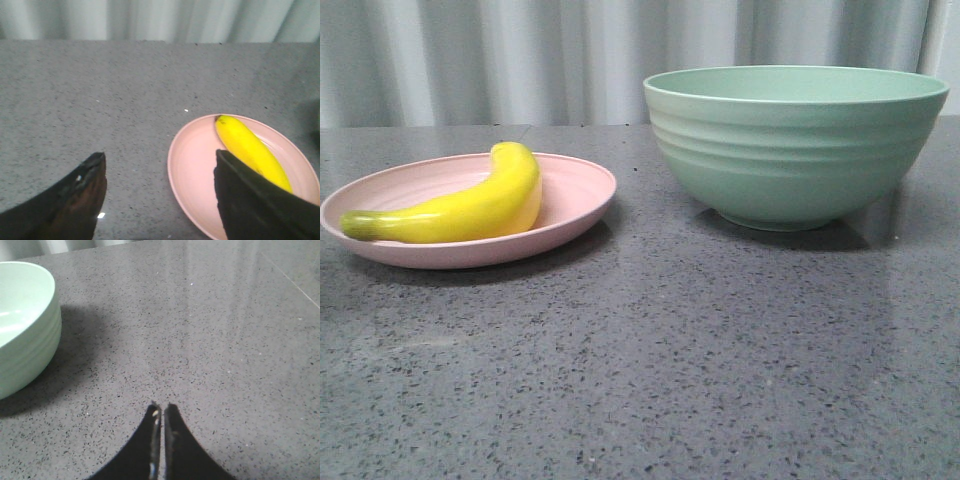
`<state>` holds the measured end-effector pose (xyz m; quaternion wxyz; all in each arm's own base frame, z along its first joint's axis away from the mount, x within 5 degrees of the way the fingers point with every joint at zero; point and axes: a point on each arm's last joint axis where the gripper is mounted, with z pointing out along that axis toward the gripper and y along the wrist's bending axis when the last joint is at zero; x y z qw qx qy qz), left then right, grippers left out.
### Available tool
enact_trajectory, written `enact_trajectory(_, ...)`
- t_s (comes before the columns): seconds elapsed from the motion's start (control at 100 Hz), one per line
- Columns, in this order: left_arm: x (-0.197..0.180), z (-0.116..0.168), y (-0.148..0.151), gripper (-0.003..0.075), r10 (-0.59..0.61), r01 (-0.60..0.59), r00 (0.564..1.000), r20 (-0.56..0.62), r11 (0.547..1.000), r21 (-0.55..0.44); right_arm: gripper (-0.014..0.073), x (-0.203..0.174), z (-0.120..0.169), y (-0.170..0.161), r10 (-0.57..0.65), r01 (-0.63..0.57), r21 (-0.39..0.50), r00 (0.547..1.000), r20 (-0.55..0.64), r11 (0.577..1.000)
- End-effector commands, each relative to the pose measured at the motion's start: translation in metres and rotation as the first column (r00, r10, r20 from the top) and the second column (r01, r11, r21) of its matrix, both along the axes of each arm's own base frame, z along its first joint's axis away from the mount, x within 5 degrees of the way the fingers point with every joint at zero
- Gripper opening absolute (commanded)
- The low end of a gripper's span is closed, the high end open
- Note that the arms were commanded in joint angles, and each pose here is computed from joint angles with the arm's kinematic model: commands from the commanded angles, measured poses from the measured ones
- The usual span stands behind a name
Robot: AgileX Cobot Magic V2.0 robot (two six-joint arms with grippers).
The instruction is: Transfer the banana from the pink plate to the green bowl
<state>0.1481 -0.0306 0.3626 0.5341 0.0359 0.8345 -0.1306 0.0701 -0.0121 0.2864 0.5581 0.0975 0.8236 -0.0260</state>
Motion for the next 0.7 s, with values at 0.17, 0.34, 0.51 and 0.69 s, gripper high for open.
enact_trajectory(0.17, 0.038, 0.019, -0.04, 0.0413, -0.169, 0.166, 0.985, -0.035, 0.984, -0.067, -0.0073, 0.004, 0.018, -0.001, -0.001, 0.003, -0.023, 0.995, 0.1, 1.0)
enact_trajectory(0.34, 0.056, 0.004, -0.075, 0.0413, -0.291, 0.283, 0.947, -0.133, 0.956, -0.077, -0.0074, 0.004, 0.018, -0.001, -0.001, 0.003, -0.023, 0.995, 0.1, 1.0)
enact_trajectory(0.51, 0.068, -0.015, -0.103, 0.0413, -0.374, 0.37, 0.887, -0.269, 0.926, -0.067, -0.0074, 0.004, 0.018, -0.001, -0.001, 0.003, -0.023, 0.995, 0.1, 1.0)
enact_trajectory(0.69, 0.078, -0.038, -0.115, 0.0413, -0.39, 0.383, 0.834, -0.391, 0.918, -0.1, -0.0073, 0.004, 0.018, -0.001, -0.001, 0.003, -0.023, 0.995, 0.102, 1.0)
